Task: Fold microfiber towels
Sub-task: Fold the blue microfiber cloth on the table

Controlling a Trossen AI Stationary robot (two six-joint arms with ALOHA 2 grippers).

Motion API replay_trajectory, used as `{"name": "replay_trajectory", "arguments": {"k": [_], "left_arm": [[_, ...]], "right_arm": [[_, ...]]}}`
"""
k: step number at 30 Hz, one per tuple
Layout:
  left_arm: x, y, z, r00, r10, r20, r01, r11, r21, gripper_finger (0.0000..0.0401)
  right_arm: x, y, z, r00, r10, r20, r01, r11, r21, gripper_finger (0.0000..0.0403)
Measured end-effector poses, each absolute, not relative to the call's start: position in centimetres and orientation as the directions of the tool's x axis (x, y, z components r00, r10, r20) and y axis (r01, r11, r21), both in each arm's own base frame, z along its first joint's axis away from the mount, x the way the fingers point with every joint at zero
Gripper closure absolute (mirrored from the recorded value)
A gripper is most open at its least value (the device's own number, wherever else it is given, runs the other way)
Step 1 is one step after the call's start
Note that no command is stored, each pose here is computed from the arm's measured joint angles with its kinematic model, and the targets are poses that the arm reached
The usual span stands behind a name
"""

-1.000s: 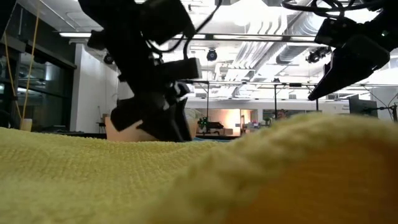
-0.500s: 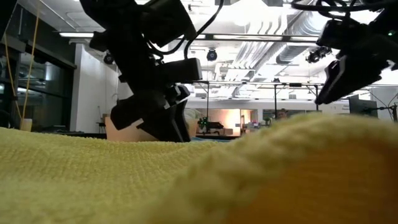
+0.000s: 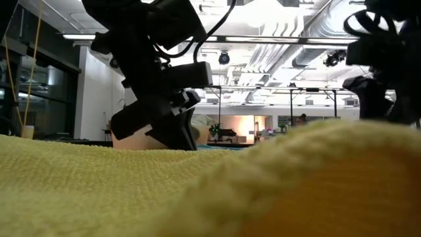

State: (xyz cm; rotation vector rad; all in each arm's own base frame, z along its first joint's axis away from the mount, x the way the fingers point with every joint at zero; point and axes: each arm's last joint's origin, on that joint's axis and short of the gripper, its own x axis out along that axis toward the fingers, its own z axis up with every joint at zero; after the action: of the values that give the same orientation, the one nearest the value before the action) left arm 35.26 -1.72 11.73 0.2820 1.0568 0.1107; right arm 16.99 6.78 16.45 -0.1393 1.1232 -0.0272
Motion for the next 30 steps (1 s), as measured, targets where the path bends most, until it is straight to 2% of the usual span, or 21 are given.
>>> {"name": "replay_trajectory", "arguments": {"k": [4,14,21,26,30], "left_arm": [[35.3,-1.7,11.7,0.489,0.229,-0.842,0.056,0.955,0.293,0.0388],[35.2,-1.8,11.7,0.489,0.239,-0.839,0.055,0.952,0.303,0.0399],[35.2,-1.9,11.7,0.489,0.236,-0.839,0.058,0.952,0.301,0.0399],[35.1,-2.8,11.7,0.487,0.23,-0.843,0.073,0.951,0.301,0.04],[34.8,-3.7,11.6,0.472,0.23,-0.851,0.019,0.963,0.271,0.0401]], "right_arm": [[17.8,7.2,15.1,0.404,-0.132,-0.905,-0.11,0.975,-0.191,0.0215],[18.8,7.8,12.8,0.323,-0.125,-0.938,-0.154,0.971,-0.182,0.026],[18.9,7.8,12.3,0.292,-0.131,-0.947,-0.044,0.988,-0.151,0.0314],[18.8,7.8,12.3,0.286,-0.125,-0.95,0.041,0.992,-0.118,0.0389],[18.9,8.1,12.4,0.301,-0.113,-0.947,0.095,0.992,-0.088,0.0395]]}}
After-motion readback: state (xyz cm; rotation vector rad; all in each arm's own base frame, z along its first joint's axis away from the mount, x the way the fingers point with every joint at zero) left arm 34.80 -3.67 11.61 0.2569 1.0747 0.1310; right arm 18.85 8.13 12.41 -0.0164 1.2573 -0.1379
